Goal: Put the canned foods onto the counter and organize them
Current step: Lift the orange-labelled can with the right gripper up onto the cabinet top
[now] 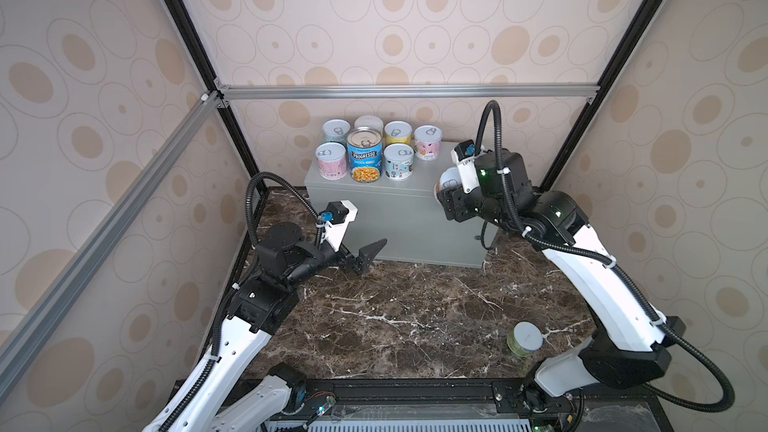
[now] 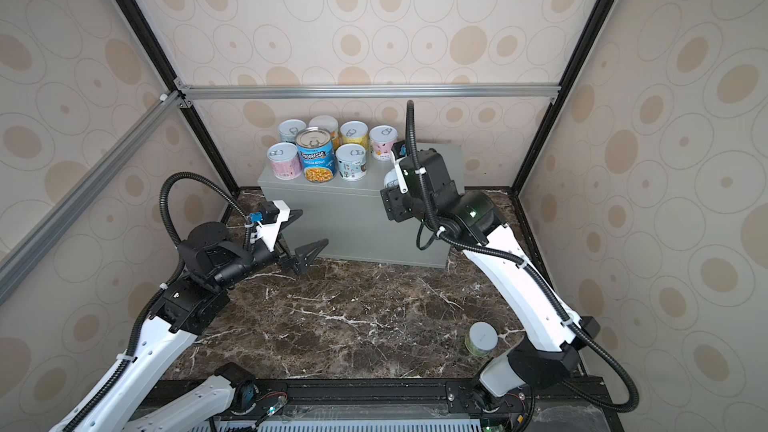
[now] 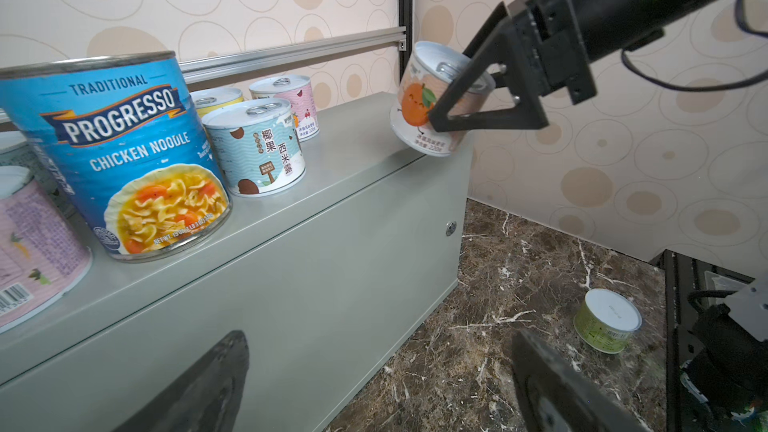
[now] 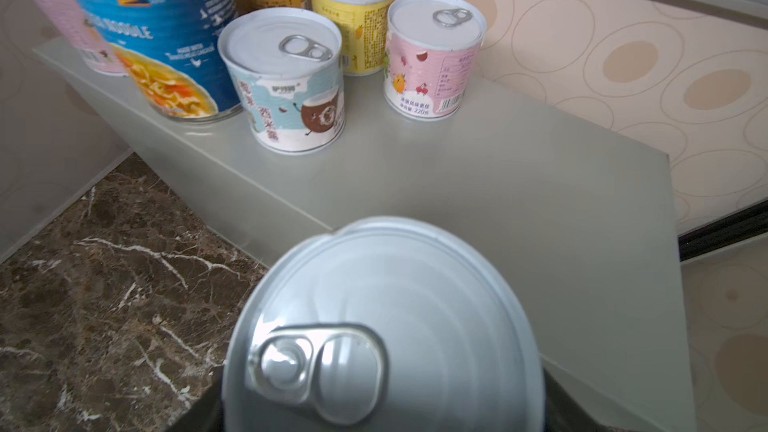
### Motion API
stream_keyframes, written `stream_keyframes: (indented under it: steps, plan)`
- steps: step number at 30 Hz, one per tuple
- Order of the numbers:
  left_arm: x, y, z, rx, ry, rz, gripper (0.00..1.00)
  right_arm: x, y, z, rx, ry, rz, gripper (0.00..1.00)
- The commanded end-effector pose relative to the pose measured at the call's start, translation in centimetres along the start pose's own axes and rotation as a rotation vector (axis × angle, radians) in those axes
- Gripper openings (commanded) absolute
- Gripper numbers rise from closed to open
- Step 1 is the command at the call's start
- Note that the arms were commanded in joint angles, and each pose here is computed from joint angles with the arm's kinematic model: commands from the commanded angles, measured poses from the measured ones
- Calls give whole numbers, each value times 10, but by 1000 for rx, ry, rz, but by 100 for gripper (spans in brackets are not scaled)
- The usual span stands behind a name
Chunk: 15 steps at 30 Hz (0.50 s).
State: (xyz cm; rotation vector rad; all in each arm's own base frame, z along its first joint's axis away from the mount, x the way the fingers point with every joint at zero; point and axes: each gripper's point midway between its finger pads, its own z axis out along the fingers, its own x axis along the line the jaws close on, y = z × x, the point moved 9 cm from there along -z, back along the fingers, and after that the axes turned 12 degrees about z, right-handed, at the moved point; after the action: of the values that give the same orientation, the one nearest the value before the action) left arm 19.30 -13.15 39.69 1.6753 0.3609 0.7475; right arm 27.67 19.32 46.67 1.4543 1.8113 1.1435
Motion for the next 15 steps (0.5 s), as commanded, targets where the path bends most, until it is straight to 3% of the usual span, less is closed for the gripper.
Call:
stream_keyframes:
  steps: [1, 15]
  plan:
    - [-1, 12, -7, -28, 1, 47, 98, -4, 19, 4, -15, 8, -31, 56]
    - [-1, 9, -5, -28, 2, 53, 98, -2, 42, 57, 4, -24, -39, 60]
